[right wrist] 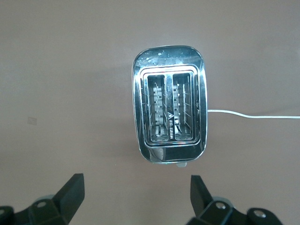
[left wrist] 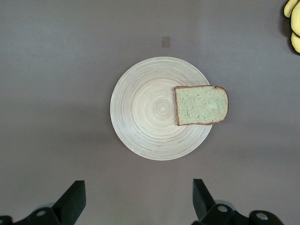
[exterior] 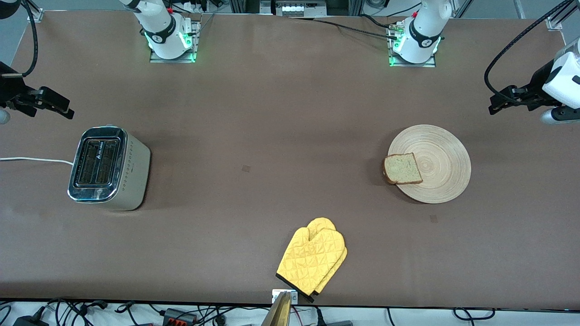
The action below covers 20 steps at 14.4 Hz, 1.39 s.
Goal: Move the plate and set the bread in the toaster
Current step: 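Move the left gripper down toward the wooden plate's rim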
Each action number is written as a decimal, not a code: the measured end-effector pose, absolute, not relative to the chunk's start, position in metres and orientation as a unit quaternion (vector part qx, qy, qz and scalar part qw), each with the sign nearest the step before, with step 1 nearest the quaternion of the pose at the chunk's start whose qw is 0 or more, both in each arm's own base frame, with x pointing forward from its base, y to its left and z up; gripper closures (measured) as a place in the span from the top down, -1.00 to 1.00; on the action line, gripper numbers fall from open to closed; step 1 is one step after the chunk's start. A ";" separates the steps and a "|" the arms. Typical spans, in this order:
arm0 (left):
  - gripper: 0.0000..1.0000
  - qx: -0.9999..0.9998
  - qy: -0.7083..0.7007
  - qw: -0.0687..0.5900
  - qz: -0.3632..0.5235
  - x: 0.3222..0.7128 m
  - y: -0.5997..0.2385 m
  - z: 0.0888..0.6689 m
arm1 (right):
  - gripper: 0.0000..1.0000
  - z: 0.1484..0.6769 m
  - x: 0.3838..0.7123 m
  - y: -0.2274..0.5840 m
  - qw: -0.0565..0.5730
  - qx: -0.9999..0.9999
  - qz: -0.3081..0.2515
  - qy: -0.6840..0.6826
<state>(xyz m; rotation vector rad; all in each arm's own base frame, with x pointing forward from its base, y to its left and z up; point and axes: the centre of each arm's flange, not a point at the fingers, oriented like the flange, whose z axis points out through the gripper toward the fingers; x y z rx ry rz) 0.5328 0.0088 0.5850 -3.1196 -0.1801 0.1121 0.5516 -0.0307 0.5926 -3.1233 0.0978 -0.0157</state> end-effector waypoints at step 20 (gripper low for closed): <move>1.00 -0.986 -0.068 -0.106 0.109 0.570 0.113 0.472 | 1.00 0.597 0.549 -0.032 0.008 -0.999 -0.009 0.032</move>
